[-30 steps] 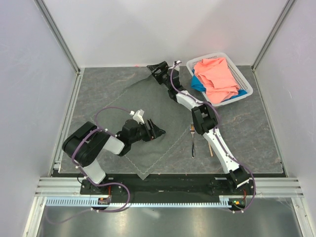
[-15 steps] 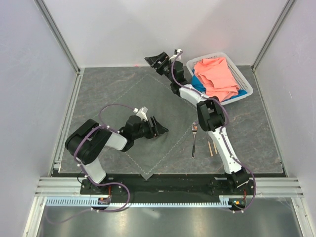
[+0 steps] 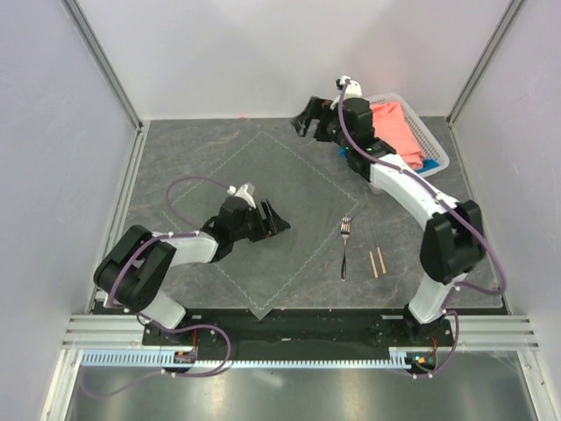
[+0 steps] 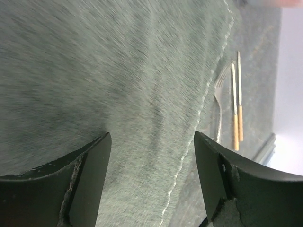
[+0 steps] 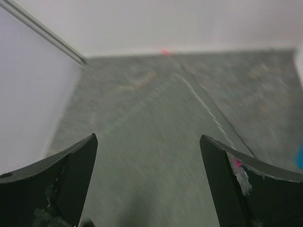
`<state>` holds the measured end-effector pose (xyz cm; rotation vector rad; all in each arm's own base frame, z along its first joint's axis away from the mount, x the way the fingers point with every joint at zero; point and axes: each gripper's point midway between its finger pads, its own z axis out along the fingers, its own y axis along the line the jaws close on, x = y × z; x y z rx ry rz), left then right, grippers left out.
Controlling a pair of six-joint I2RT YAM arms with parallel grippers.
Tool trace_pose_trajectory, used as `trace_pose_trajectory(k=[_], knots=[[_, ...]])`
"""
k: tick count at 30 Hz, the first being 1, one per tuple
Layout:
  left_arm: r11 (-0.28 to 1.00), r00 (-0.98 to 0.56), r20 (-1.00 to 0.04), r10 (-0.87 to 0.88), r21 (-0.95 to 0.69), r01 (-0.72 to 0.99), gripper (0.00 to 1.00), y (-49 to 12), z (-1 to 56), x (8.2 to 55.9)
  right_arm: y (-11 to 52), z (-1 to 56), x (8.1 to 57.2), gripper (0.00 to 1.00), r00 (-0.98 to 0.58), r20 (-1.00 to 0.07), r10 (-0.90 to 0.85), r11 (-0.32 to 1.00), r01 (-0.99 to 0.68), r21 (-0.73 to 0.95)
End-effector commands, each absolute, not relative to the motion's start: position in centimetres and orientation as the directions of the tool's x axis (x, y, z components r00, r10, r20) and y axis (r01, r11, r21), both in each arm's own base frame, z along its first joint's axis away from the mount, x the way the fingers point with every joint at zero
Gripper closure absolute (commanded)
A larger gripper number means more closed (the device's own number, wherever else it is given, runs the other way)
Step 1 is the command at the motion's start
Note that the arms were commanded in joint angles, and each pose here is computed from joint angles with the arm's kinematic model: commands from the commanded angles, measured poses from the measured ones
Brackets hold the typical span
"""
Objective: Fold the napkin, place the utensils inside, and roll it up
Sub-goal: Flatten the napkin out
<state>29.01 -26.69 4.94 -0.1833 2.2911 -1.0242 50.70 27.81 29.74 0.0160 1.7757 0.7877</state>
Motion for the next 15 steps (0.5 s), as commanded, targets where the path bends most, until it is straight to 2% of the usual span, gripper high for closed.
trace_pose_trajectory(k=[1,4,8,11,15], knots=[[0.771,-0.735,-0.569,-0.369,-0.629,0.100,0.21,-22.7,7.0,31.1,20.0,18.4,45.9,0.02,-0.558,-0.815,0.155,0.965,-0.091,0.246],[0.757,-0.722,-0.545,-0.426,-0.652,0.046,0.20,-19.8,7.7,31.9,16.3,14.9,43.1,0.03,-0.624,-0.767,0.148,0.985,0.020,0.174],[0.778,-0.704,-0.548,-0.451,-0.628,-0.010,0.20,-17.3,7.1,33.0,12.7,11.4,41.1,0.13,-0.679,-0.713,0.175,0.984,0.107,0.140],[0.747,-0.729,-0.462,-0.505,-0.657,-0.102,0.20,-15.9,5.0,33.3,11.6,9.9,40.6,0.17,-0.705,-0.684,0.187,0.982,0.129,0.135],[0.673,-0.716,-0.358,-0.599,-0.710,-0.208,0.20,-14.0,2.5,33.9,11.6,9.4,40.4,0.18,-0.716,-0.670,0.197,0.980,0.130,0.150]])
